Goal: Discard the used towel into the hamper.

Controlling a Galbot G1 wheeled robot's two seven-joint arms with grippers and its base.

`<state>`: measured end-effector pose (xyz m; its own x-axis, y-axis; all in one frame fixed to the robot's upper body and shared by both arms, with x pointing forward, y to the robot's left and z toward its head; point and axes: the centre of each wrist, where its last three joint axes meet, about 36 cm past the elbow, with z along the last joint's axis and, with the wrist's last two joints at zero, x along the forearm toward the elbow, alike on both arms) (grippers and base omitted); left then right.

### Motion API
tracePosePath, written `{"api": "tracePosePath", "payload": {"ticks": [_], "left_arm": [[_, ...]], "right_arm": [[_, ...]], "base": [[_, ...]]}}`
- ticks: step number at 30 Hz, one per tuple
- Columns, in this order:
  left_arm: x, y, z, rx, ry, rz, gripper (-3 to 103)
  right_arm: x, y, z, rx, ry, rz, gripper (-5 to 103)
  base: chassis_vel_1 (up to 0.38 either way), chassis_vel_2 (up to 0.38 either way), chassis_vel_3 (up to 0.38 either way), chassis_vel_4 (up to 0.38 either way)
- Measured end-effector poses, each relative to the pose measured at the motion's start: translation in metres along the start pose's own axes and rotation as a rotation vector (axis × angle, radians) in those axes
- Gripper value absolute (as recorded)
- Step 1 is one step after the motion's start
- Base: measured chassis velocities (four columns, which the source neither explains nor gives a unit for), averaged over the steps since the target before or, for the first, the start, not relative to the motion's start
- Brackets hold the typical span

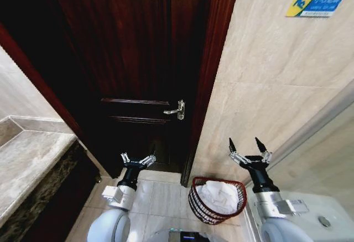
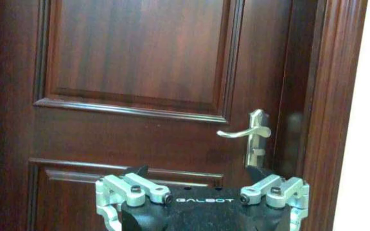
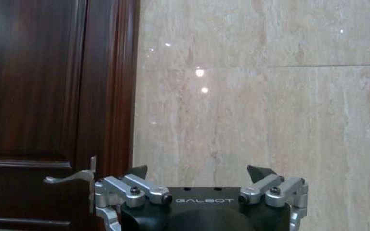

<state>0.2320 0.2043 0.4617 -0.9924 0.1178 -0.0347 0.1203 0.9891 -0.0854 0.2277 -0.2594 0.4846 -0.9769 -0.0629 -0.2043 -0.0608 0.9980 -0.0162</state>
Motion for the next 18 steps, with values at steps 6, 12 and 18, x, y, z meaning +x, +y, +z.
{"api": "tracePosePath", "payload": {"ticks": [6,12,18], "left_arm": [[0.0000,0.0000,0.0000,0.000,0.000,0.000,100],[0.0000,0.0000,0.0000,0.000,0.000,0.000,100],[0.0000,0.0000,0.0000,0.000,0.000,0.000,100]], "right_arm": [[0.0000,0.0000,0.0000,0.000,0.000,0.000,100],[0.0000,0.0000,0.0000,0.000,0.000,0.000,100],[0.0000,0.0000,0.0000,0.000,0.000,0.000,100]], "base": [[0.084,-0.084,-0.088,0.087],[0.109,-0.101,-0.104,0.096],[0.097,-0.083,-0.083,0.087]]}}
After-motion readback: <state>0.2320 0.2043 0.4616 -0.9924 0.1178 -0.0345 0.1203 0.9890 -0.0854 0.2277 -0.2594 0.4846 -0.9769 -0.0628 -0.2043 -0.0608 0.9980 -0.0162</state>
